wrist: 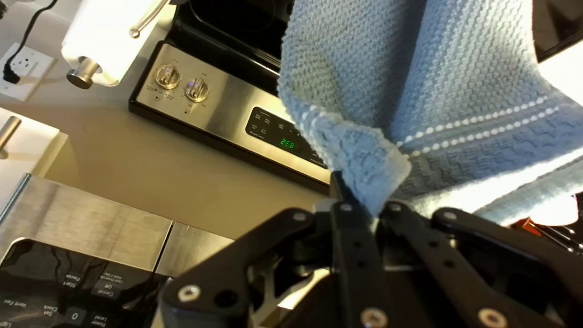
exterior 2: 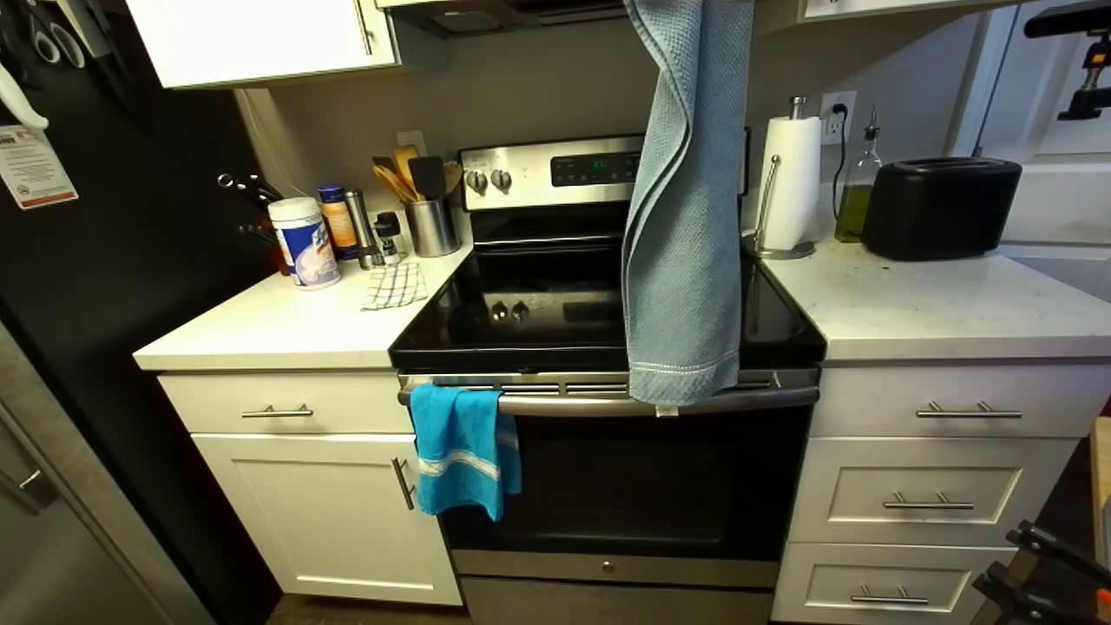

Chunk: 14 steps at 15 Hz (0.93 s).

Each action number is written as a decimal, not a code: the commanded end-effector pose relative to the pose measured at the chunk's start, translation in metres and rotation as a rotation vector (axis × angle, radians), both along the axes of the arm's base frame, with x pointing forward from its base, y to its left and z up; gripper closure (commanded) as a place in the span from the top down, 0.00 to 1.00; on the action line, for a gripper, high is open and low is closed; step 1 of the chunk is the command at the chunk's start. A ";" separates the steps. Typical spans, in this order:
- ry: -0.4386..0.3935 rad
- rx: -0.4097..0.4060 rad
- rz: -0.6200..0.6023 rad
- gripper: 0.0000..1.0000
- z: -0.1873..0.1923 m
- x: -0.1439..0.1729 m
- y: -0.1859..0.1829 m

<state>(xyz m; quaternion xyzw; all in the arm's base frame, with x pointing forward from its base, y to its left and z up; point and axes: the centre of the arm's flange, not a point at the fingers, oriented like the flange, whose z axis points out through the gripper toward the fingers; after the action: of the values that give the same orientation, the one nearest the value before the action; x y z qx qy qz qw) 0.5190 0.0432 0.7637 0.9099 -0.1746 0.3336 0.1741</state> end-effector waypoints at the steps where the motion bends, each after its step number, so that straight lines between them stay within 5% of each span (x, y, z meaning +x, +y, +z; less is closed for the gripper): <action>1: -0.037 0.062 -0.021 0.02 0.019 -0.002 -0.006; 14: -0.087 0.086 -0.032 0.02 0.048 -0.006 -0.006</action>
<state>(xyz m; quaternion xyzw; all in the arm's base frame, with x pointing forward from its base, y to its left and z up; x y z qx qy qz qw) 0.5109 0.0370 0.8006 0.8994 -0.1975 0.3623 0.1442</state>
